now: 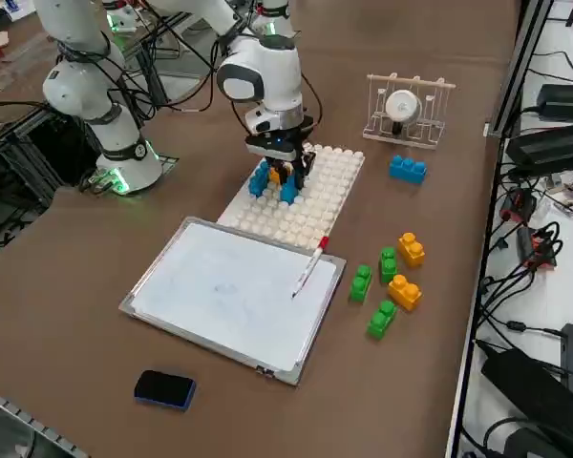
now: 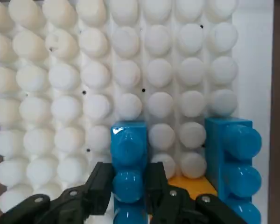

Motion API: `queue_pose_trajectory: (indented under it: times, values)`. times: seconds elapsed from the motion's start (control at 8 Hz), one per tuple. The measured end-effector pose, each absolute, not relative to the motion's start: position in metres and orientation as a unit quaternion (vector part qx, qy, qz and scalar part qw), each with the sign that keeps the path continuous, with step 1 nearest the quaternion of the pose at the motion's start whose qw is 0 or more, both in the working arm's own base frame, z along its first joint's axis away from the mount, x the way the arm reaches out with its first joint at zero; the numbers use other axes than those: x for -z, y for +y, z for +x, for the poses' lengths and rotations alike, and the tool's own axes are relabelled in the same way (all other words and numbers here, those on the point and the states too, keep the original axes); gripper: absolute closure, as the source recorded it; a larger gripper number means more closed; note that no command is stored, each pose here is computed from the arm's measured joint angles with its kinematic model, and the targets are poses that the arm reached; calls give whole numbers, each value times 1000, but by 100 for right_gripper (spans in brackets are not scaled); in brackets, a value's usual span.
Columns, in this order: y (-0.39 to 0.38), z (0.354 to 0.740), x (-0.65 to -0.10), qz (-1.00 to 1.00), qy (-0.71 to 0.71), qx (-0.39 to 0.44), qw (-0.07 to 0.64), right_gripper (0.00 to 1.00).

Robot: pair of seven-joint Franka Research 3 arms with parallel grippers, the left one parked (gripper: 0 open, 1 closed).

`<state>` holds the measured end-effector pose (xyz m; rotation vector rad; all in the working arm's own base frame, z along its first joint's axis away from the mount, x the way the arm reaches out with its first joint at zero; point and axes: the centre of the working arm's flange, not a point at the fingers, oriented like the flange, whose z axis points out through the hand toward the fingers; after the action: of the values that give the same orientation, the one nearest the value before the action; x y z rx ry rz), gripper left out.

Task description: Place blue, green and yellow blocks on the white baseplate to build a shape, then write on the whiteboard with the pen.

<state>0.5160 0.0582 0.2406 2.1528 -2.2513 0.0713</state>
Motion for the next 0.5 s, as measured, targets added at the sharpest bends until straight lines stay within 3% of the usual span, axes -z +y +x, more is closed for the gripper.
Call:
queue_pose_trajectory:
  times: [0.38, 0.5]
  values:
    - [58, 514, -240, 690, -723, -25, 9, 59]
    - [54, 515, -237, 687, -727, -28, 7, 44]
